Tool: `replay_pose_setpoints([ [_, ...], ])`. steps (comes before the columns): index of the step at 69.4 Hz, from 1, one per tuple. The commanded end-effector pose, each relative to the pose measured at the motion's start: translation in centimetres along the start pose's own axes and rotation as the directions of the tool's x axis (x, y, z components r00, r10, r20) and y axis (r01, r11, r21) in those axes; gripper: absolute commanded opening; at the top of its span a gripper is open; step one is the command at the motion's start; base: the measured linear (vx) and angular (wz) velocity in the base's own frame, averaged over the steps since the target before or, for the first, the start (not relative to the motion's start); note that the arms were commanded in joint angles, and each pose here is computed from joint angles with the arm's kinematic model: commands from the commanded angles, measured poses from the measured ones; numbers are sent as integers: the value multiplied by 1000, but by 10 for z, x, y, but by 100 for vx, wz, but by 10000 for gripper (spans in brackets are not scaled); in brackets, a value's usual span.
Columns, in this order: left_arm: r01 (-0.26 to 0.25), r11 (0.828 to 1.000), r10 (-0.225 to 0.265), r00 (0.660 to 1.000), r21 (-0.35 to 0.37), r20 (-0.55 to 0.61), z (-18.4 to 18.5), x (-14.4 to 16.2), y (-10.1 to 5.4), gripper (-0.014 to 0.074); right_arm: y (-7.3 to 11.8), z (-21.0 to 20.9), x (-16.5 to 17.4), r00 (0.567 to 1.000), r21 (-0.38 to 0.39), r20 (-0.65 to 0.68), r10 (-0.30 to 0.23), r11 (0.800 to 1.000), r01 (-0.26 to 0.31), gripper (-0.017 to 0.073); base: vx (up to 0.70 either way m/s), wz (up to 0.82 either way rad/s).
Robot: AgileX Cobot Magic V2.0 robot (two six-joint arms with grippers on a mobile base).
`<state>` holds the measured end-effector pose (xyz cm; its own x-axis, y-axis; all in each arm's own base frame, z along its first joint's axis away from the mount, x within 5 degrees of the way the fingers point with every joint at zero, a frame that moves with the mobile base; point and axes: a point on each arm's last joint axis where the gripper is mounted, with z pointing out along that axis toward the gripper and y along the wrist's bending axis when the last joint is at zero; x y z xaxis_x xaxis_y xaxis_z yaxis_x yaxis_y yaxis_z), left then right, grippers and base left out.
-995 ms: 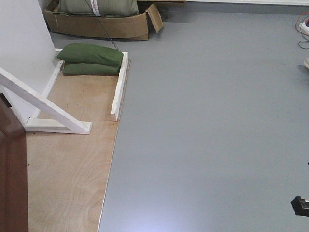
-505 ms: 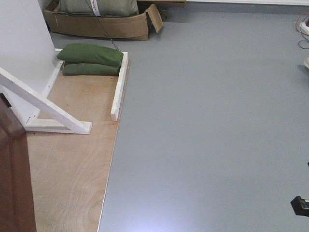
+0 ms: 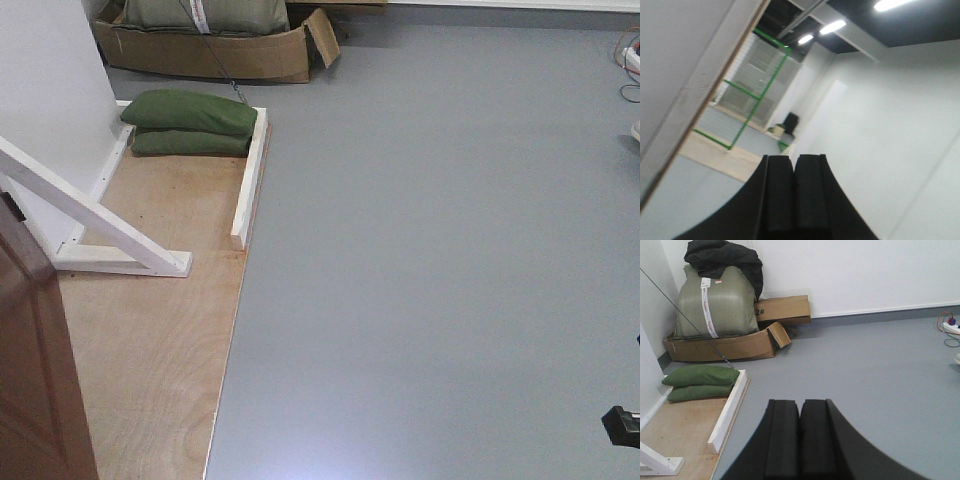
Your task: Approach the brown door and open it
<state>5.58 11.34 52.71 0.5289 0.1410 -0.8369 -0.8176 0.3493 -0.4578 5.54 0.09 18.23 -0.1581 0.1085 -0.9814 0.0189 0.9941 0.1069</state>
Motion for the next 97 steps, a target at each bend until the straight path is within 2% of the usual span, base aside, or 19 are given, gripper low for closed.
replay_pose_setpoints([
  [1, 120, 949, -105, 992, 292, -67, -1, 2, -31, 11, 0, -1, -7, 996, 2, 86, -14, 1000, 14, 0, 0, 1],
  [7, 174, 910, -149, 984, 376, -94, -4, 1, -39, 11, 0, -1, -7, 996, 2, 86, -14, 1000, 14, 0, 0, 0],
  [11, 215, 877, -181, 976, 429, -119, -7, 1, -44, 11, 0, -1, -7, 996, 2, 86, -14, 1000, 14, 0, 0, 0],
  [14, 250, 844, -204, 968, 475, -147, -9, 1, -49, 11, 0, -1, -7, 996, 2, 86, -14, 1000, 14, 0, 0, 0],
  [15, 256, 842, -209, 966, 475, -150, -9, 2, -50, 11, 0, -1, -7, 996, 2, 86, -14, 1000, 14, 0, 0, 0],
  [18, 297, 795, -232, 955, 529, -188, -13, 2, -56, 11, 0, -1, -7, 996, 2, 86, -14, 1000, 14, 0, 0, 0],
  [22, 340, 750, -249, 940, 567, -234, -15, 4, -62, 11, 0, -1, -7, 996, 2, 86, -14, 1000, 14, 0, 0, 0],
  [26, 367, 703, -243, 929, 609, -278, -16, 9, -70, 11, 0, -1, -7, 996, 2, 86, -14, 1000, 14, 0, 0, 0],
  [29, 389, 655, -236, 920, 648, -313, -20, 11, -77, 11, 0, -1, -7, 996, 2, 86, -14, 1000, 14, 0, 0, 0],
  [31, 396, 635, -228, 916, 663, -330, -21, 13, -80, 11, 0, -1, -7, 996, 2, 86, -14, 1000, 14, 0, 0, 0],
  [32, 404, 614, -221, 913, 677, -344, -23, 15, -83, 11, 0, -1, -7, 996, 2, 86, -14, 1000, 14, 0, 0, 0],
  [36, 424, 567, -203, 903, 706, -380, -25, 19, -91, 11, 0, -1, -7, 996, 2, 86, -14, 1000, 14, 0, 0, 0],
  [38, 439, 534, -190, 895, 723, -403, -28, 22, -96, 11, 0, -1, -7, 996, 2, 86, -14, 1000, 14, 0, 0, 0],
  [42, 464, 488, -169, 881, 739, -441, -31, 29, -104, 11, 0, -1, -7, 996, 2, 86, -14, 1000, 14, 0, 0, 0],
  [47, 496, 442, -146, 862, 747, -486, -35, 36, -114, 11, 0, -1, -7, 996, 2, 86, -14, 1000, 14, 0, 0, 0],
  [56, 551, 373, -100, 824, 747, -557, -46, 50, -131, 11, 0, -1, -7, 996, 2, 86, -14, 1000, 14, 0, 0, 0],
  [67, 595, 309, -33, 786, 742, -617, -59, 67, -150, 11, 0, -1, -7, 996, 2, 86, -14, 1000, 14, 0, 0, 0],
  [82, 562, 231, 92, 800, 794, -593, -80, 92, -176, 11, 0, -1, -7, 996, 2, 86, -14, 1000, 14, 0, 0, 0],
  [97, 529, 156, 170, 818, 834, -550, -101, 106, -191, 11, 0, -1, -7, 996, 2, 86, -14, 1000, 14, 0, 0, 0],
])
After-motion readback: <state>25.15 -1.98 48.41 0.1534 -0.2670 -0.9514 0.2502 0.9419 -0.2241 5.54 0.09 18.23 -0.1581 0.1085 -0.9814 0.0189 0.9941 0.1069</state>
